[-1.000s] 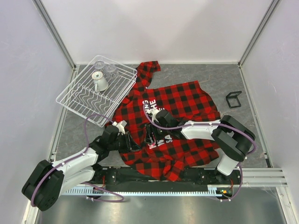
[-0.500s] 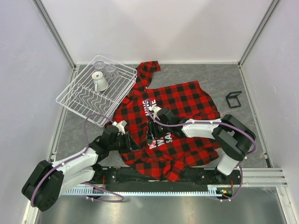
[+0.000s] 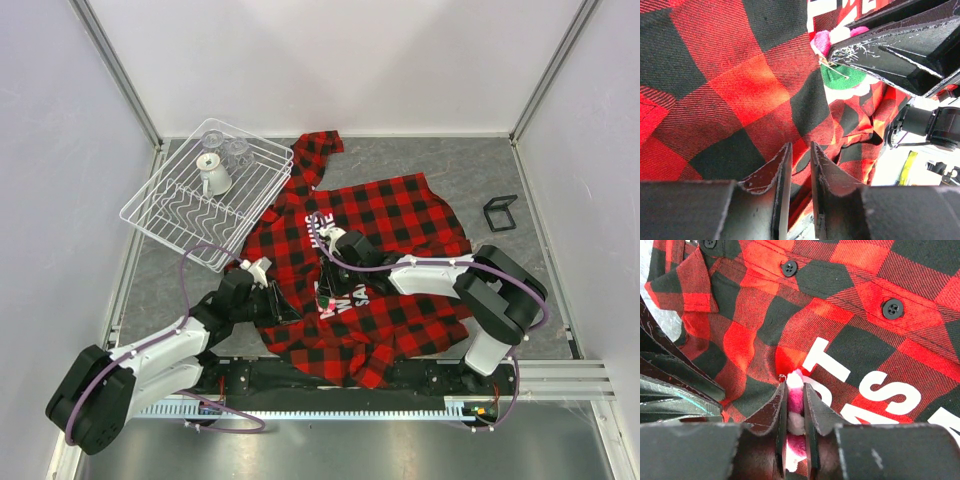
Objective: Remove the brooch from the garment
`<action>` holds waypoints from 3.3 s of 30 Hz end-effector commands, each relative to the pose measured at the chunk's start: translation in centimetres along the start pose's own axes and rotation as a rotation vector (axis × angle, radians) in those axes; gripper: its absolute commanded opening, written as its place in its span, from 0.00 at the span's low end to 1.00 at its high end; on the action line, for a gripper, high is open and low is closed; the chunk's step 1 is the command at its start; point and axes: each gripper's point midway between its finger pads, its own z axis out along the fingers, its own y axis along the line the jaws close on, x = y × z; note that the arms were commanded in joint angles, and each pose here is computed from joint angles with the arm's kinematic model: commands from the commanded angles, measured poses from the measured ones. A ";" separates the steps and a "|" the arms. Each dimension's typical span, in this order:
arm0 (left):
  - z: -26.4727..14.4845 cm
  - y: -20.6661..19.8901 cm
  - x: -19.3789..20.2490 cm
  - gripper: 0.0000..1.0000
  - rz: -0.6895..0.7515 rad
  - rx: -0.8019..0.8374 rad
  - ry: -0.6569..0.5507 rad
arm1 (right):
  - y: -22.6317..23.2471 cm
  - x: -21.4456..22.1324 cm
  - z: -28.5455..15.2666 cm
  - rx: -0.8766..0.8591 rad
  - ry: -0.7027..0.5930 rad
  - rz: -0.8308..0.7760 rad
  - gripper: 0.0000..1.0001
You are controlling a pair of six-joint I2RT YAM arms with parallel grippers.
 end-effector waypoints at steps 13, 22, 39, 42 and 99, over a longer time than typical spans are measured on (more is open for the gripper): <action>1.1 -4.8 -4.3 0.11 -0.092 -0.005 -0.007 | 2.6 -1.0 -0.5 0.020 -0.130 0.037 0.00; 2.1 -4.1 -5.0 0.08 -0.165 -0.048 -0.022 | 2.7 -1.5 -1.1 0.051 -0.196 0.060 0.00; 3.4 -3.2 -5.7 0.10 -0.249 -0.110 -0.031 | 3.6 -1.7 -0.8 0.043 -0.214 0.071 0.00; 3.6 -3.1 -5.5 0.09 -0.250 -0.116 -0.023 | 3.6 -1.7 -0.9 0.042 -0.217 0.073 0.00; 1.2 -3.0 -4.1 0.27 -0.054 -0.131 -0.101 | 3.3 -0.6 -0.9 0.053 -0.294 0.016 0.00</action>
